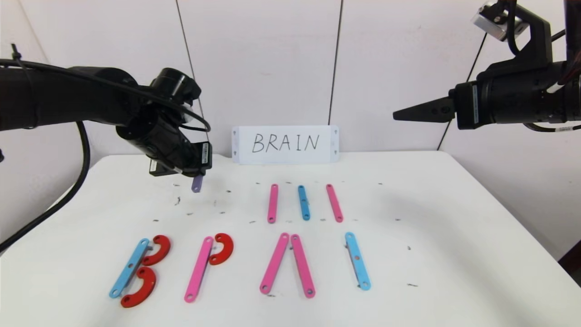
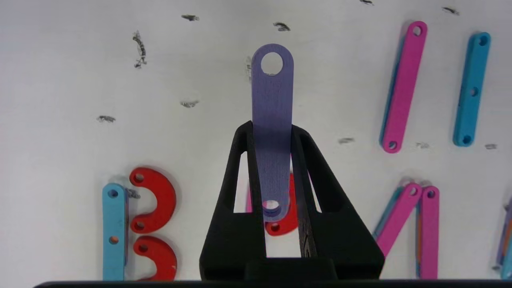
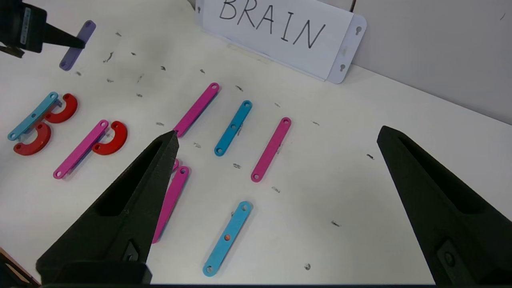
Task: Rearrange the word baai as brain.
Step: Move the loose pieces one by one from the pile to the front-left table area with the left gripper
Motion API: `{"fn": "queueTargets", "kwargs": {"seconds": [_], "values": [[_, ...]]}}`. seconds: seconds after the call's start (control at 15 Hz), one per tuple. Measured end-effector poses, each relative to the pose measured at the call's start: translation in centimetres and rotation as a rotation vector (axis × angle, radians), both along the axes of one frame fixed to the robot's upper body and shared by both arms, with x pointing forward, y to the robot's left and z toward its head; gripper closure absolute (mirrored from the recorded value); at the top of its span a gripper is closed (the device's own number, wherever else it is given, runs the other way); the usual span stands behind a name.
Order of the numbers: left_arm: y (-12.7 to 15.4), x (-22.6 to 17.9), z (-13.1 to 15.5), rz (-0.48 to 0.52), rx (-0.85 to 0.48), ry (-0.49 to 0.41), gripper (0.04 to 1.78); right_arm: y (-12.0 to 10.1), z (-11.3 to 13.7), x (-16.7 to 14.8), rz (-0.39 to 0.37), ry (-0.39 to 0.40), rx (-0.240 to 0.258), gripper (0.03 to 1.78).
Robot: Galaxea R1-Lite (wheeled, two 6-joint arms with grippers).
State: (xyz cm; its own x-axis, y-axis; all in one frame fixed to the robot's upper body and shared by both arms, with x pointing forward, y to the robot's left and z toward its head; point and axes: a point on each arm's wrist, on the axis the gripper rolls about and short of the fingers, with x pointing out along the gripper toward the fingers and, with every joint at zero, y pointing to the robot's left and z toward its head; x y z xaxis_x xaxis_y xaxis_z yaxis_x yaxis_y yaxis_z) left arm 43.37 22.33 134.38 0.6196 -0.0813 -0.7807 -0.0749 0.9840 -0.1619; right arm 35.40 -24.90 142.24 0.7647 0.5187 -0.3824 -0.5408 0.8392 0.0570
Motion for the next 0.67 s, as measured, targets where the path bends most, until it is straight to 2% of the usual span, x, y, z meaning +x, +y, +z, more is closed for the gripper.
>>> {"fn": "queueTargets", "kwargs": {"seconds": [0.33,0.67], "values": [[-1.8,-4.3,2.3,0.037,-0.064,0.011,1.56,0.0,0.1,0.0,0.000,-0.003,0.001,0.07],[-3.6,-7.6,0.9,0.123,-0.095,0.082,1.56,0.0,0.0,0.0,0.000,0.000,-0.001,0.07]]}}
